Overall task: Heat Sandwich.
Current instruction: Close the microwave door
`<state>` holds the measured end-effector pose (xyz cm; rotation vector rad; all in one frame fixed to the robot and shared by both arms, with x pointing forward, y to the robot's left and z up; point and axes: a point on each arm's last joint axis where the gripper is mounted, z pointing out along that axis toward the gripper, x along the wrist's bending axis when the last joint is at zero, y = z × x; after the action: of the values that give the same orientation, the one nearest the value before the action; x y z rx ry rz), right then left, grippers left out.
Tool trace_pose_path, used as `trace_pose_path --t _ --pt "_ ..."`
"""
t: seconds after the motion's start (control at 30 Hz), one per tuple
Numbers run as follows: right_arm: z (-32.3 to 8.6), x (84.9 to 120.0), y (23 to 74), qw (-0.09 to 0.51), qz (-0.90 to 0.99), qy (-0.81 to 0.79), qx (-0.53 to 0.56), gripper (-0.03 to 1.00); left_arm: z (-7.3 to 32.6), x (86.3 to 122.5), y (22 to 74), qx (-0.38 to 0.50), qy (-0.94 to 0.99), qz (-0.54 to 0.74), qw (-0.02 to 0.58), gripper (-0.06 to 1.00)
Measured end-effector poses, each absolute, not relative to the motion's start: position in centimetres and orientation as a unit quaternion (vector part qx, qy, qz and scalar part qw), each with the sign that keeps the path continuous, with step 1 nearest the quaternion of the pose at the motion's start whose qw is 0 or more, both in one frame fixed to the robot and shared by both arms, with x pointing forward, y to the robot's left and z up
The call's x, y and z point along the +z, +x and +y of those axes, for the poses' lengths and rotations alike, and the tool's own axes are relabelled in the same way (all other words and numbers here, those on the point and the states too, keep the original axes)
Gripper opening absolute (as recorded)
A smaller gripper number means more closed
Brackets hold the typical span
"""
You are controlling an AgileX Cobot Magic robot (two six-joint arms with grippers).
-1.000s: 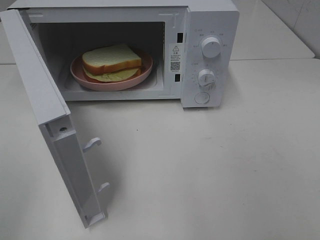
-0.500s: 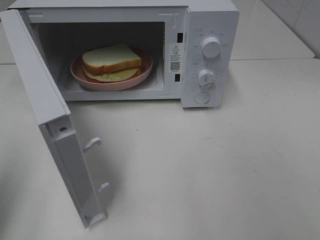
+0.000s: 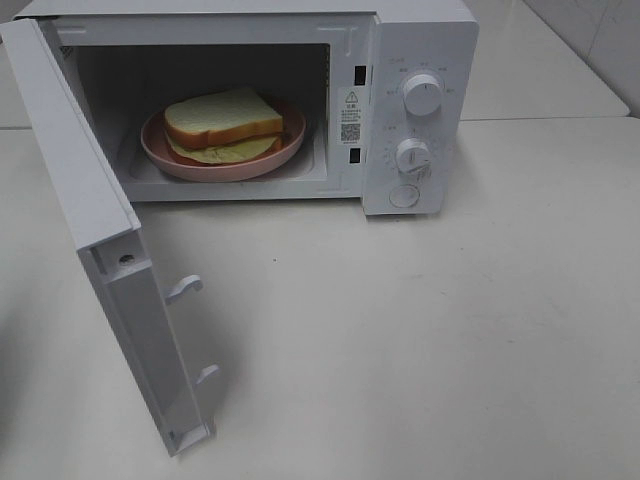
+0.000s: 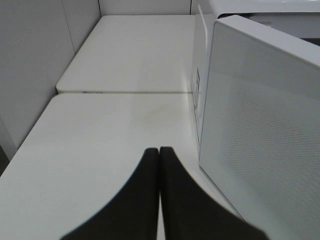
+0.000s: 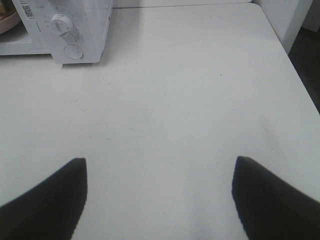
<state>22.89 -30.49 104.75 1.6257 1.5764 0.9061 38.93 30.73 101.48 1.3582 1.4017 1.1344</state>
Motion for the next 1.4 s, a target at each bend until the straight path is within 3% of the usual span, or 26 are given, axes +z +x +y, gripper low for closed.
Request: trace_pose_path --t 0.33,1.03,1.17,1.4 --pt "-30.5 104.7 22.9 0.344 0.607 0.626 0.349 0.77 30.3 100.1 41.1 0.487 0.558 0.502 0.447 0.0" --pt "-30.5 104.7 22.9 0.344 0.607 0.626 0.349 0.77 27.9 96.0 45.3 0.401 0.606 0.448 0.522 0.0" --pt "-30.5 104.7 22.9 0.344 0.607 0.626 0.349 0.77 26.0 95.9 45.9 0.378 0.623 0.422 0.539 0.0" --pt "-30.5 104.7 22.9 0.344 0.607 0.626 0.349 0.77 24.4 95.1 46.1 0.368 0.63 0.427 0.534 0.0"
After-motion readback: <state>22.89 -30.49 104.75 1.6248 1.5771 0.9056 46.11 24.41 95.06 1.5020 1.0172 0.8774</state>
